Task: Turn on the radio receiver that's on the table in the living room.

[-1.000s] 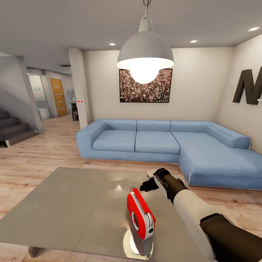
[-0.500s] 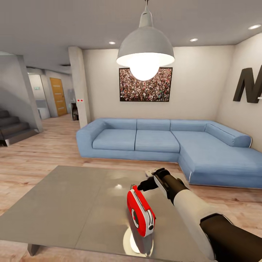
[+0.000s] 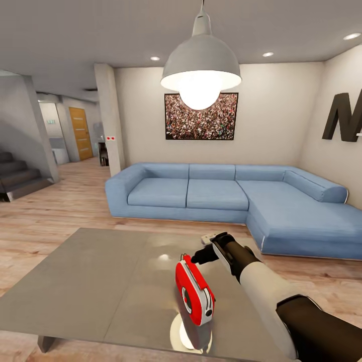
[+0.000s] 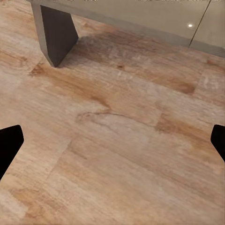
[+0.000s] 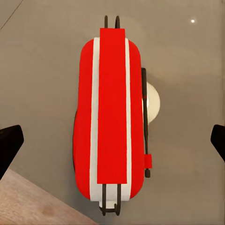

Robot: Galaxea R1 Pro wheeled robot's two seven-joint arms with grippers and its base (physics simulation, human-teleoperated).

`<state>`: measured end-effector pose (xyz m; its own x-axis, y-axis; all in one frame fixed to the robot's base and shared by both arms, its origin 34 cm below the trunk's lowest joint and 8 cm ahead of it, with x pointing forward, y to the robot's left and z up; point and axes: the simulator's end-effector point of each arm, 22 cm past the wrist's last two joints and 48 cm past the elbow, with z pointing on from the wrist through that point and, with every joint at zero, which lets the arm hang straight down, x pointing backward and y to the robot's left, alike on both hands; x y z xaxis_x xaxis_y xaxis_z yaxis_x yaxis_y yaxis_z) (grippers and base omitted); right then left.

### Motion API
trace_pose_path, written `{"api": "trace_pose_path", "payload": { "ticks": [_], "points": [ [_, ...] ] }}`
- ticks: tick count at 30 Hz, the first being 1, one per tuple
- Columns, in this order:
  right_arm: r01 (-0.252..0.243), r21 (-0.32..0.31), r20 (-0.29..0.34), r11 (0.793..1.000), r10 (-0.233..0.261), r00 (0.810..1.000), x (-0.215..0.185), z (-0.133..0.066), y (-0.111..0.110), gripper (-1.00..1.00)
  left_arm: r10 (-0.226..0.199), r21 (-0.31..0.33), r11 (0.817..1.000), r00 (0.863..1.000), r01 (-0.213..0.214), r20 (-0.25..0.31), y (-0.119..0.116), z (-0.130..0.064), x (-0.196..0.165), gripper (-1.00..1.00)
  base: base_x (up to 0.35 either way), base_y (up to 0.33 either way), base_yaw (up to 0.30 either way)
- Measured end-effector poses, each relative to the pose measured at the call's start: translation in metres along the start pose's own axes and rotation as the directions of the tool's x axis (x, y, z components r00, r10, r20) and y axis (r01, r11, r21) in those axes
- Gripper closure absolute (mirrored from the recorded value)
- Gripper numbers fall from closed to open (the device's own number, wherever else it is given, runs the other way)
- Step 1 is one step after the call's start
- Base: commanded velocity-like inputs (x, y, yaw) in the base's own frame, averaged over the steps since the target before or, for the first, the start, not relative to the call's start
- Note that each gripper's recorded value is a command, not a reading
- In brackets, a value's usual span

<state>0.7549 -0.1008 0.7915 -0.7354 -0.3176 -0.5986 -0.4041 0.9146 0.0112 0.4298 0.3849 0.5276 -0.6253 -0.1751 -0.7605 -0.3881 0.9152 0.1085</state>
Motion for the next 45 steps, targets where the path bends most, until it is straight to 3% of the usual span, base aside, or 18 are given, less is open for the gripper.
{"api": "trace_pose_path", "payload": {
  "ticks": [45],
  "points": [
    [0.002, -0.001, 0.001, 1.000, -0.002, 1.000, 0.056, 0.059, 0.003, -1.00, -0.003, -0.008, 1.000, 1.000, 0.003, 0.007, -0.004, 0.045, 0.066, -1.00, 0.000, 0.000, 0.000]
  ]
}}
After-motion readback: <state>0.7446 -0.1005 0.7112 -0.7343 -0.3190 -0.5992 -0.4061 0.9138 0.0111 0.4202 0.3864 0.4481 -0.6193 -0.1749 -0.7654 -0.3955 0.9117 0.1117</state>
